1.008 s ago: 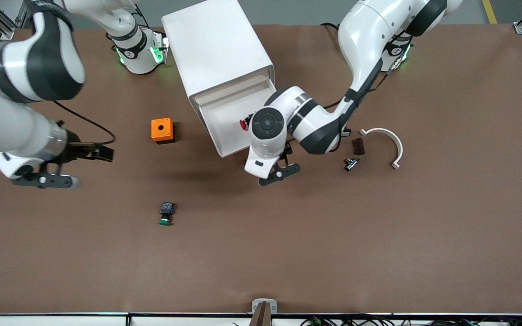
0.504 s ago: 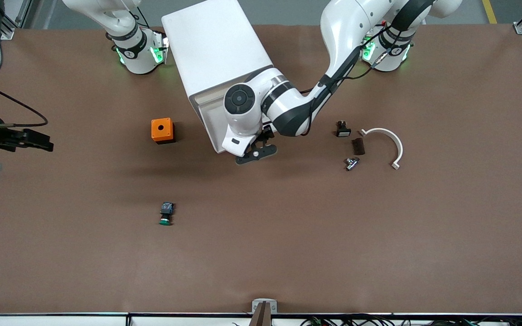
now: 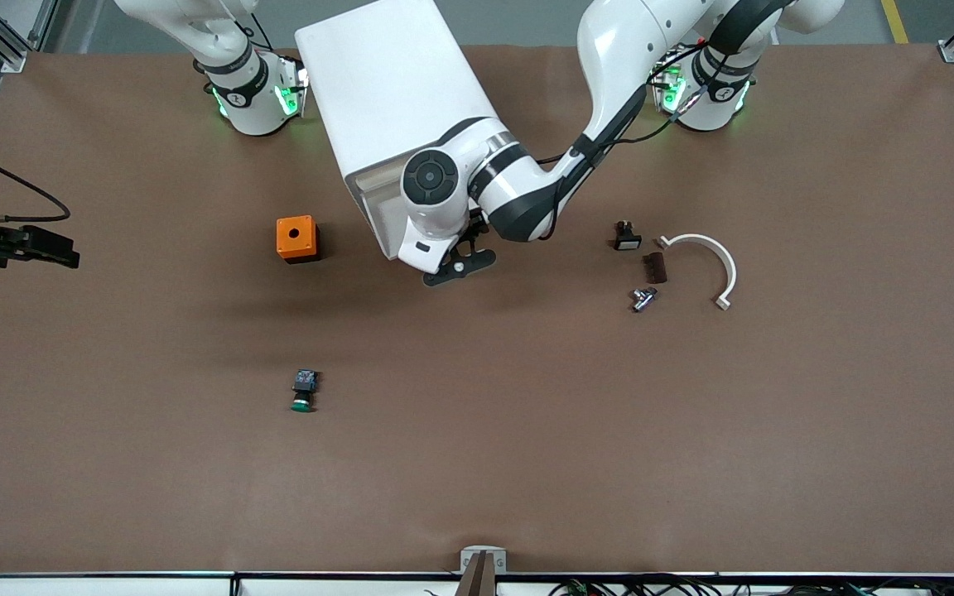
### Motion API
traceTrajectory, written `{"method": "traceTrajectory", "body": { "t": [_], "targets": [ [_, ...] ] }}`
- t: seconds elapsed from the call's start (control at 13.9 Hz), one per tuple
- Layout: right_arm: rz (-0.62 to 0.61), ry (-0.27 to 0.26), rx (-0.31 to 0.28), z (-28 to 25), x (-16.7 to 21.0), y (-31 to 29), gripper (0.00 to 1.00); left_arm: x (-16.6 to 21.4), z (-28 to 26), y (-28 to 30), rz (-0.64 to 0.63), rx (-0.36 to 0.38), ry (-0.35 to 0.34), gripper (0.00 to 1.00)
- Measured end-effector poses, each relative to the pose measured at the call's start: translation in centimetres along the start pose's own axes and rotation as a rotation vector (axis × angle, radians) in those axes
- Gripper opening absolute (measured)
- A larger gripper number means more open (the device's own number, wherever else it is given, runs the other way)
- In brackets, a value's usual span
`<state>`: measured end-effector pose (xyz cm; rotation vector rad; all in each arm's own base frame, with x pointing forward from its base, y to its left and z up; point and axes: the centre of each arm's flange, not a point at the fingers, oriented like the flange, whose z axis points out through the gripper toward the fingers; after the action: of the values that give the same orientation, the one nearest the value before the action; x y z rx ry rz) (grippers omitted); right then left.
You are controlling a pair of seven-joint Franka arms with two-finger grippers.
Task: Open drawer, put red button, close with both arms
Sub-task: 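Push the drawer shut into the cabinet with the left gripper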
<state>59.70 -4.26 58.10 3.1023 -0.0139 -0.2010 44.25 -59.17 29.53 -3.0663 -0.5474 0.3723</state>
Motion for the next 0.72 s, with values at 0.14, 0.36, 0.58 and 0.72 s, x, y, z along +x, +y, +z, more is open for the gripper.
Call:
{"method": "traceTrajectory", "body": {
  "t": [0.14,0.36,0.58,0.72],
  "targets": [
    [0.001,0.014,-0.001,-0.6,0.0,0.1,1.00,-0.8,0.6,0.1,-0.014,-0.001,-0.045,1.00],
    [0.009,0.021,-0.001,-0.9,-0.1,0.5,1.00,-1.9,1.7,0.0,-0.041,0.001,-0.122,1.00],
    [0.016,0.021,-0.001,-1.0,-0.1,0.9,1.00,-3.0,2.6,0.1,-0.085,0.005,-0.186,1.00],
    [0.019,0.016,0.001,-1.2,-0.3,1.1,1.00,-3.8,3.1,0.1,-0.104,0.005,-0.229,1.00]
  ]
}}
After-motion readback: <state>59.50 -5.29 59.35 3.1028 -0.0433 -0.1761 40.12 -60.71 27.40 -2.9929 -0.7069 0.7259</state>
